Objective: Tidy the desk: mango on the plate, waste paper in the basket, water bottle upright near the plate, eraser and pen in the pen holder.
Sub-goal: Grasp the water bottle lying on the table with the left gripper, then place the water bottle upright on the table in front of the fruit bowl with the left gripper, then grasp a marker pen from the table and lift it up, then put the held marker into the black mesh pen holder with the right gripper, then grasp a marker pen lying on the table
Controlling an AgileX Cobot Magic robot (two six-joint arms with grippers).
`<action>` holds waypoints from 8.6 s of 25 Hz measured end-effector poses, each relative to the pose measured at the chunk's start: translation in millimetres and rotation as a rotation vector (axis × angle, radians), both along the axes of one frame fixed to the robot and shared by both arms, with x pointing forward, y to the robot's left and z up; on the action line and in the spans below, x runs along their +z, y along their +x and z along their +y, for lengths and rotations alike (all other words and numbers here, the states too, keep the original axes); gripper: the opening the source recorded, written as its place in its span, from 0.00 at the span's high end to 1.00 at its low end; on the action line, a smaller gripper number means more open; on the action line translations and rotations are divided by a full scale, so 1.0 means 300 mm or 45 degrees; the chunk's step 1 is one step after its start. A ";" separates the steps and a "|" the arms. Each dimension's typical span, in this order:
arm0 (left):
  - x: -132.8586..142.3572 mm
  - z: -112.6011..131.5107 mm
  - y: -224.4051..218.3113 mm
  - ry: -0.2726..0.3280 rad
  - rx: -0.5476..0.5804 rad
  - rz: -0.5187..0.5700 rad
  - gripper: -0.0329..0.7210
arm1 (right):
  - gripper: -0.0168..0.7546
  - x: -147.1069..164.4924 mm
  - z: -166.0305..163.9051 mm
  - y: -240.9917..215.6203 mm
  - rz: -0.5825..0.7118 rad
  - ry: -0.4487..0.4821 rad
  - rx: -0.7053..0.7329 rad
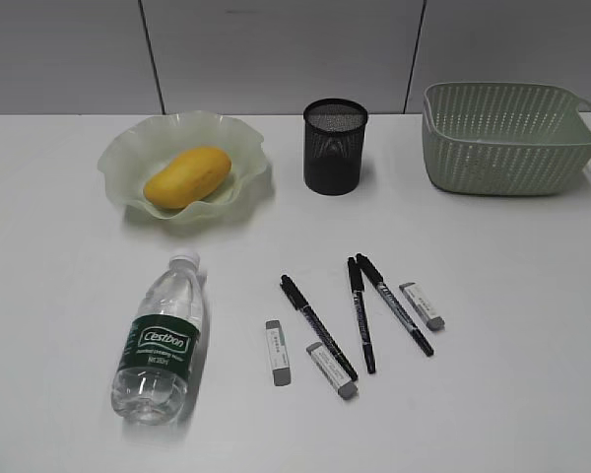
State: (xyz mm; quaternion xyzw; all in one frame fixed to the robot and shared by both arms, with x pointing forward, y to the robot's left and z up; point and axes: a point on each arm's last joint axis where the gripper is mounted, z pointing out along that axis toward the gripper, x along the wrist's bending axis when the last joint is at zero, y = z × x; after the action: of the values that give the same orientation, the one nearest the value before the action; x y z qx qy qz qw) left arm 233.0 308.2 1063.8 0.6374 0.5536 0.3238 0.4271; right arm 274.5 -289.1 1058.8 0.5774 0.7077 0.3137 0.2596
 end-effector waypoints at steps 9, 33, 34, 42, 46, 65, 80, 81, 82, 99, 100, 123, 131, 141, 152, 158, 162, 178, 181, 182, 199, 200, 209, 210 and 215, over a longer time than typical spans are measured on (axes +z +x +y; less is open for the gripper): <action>0.056 -0.138 0.329 0.074 -0.215 0.396 0.35 | 0.46 -0.008 -0.034 -0.141 -0.377 -0.010 -0.051; -0.520 -0.621 1.063 0.145 -0.063 1.268 0.14 | 0.57 -0.007 -0.034 -0.140 -0.380 0.001 -0.058; -0.540 -0.623 1.063 0.145 -0.052 1.287 0.19 | 0.57 -0.007 -0.034 -0.140 -0.380 0.001 -0.058; -0.357 -0.594 1.007 0.116 -0.182 0.823 0.38 | 0.57 -0.007 -0.034 -0.140 -0.380 0.001 -0.058; -0.267 -0.492 0.876 0.036 -0.368 0.233 0.38 | 0.57 -0.007 -0.034 -0.140 -0.381 0.001 -0.059; -0.530 -0.359 0.975 -0.110 -0.388 -0.344 0.38 | 0.57 -0.007 -0.034 -0.140 -0.381 0.001 -0.059; -0.577 -0.362 0.872 -0.137 -0.513 -0.300 0.20 | 0.58 -0.007 -0.036 -0.140 -0.383 -0.005 -0.063; -0.583 -0.359 0.864 -0.132 -0.513 -0.281 0.19 | 0.58 -0.007 -0.036 -0.140 -0.383 -0.005 -0.063; -0.587 -0.356 0.858 -0.125 -0.509 -0.261 0.18 | 0.58 -0.007 -0.036 -0.140 -0.383 -0.005 -0.063; -0.135 -0.268 0.752 0.006 -0.221 -0.047 0.35 | 0.58 -0.007 -0.036 -0.140 -0.383 -0.006 -0.063; -0.100 -0.241 0.719 0.080 -0.137 0.047 0.38 | 0.58 -0.007 -0.036 -0.140 -0.383 -0.006 -0.063; 0.000 0.042 0.002 0.034 0.017 -0.028 0.44 | 0.58 0.035 -0.008 -0.078 -0.386 -0.019 0.049; 0.002 0.038 0.003 0.027 0.014 -0.038 0.44 | 0.58 -0.023 0.090 0.370 0.058 0.041 0.203; 0.001 0.033 -0.006 0.026 0.199 -0.036 0.49 | 0.58 -0.354 0.480 0.886 0.616 -0.054 0.415; 0.001 0.033 -0.006 0.024 0.197 -0.037 0.58 | 0.58 -0.560 0.578 1.055 0.835 -0.145 0.400; 0.001 0.033 -0.006 0.024 0.197 -0.037 0.63 | 0.59 -0.590 0.622 1.063 0.824 -0.197 0.442; 0.001 0.033 -0.006 0.024 0.197 -0.037 0.64 | 0.80 -0.606 0.619 1.066 0.820 -0.229 0.430; 0.001 0.033 -0.006 0.024 0.197 -0.037 0.64 | 0.81 -0.188 0.559 1.218 -0.982 0.306 0.170; 0.001 0.033 -0.006 0.024 0.197 -0.037 0.64 | 0.81 -0.319 0.597 1.286 -0.948 0.321 0.181; 0.001 0.033 -0.006 0.024 0.197 -0.037 0.64 | 0.81 -0.349 0.608 1.306 -0.940 0.323 0.188; 0.001 0.033 -0.006 0.024 0.197 -0.037 0.64 | 0.26 -0.285 0.620 1.279 -0.378 0.123 0.309; 0.001 0.033 -0.006 0.024 0.197 -0.037 0.64 | 0.26 -0.213 0.606 1.249 -0.335 0.085 0.323; 0.001 0.033 -0.006 0.023 0.196 -0.037 0.64 | 0.41 0.057 0.292 0.603 0.461 -0.175 0.199; 0.001 0.032 -0.006 0.023 0.196 -0.037 0.64 | 0.42 0.068 0.247 0.511 0.475 -0.175 0.186; 0.002 0.020 0.022 0.082 0.149 0.024 0.64 | 0.43 0.087 0.050 0.095 0.096 -0.057 0.233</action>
State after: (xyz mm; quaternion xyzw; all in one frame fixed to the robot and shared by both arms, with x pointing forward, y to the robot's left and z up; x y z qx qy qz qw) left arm 239.5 314.3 1064.4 0.6205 0.5832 0.3597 0.3815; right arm 302.9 -274.0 1084.9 0.5158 0.7736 0.2981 0.2161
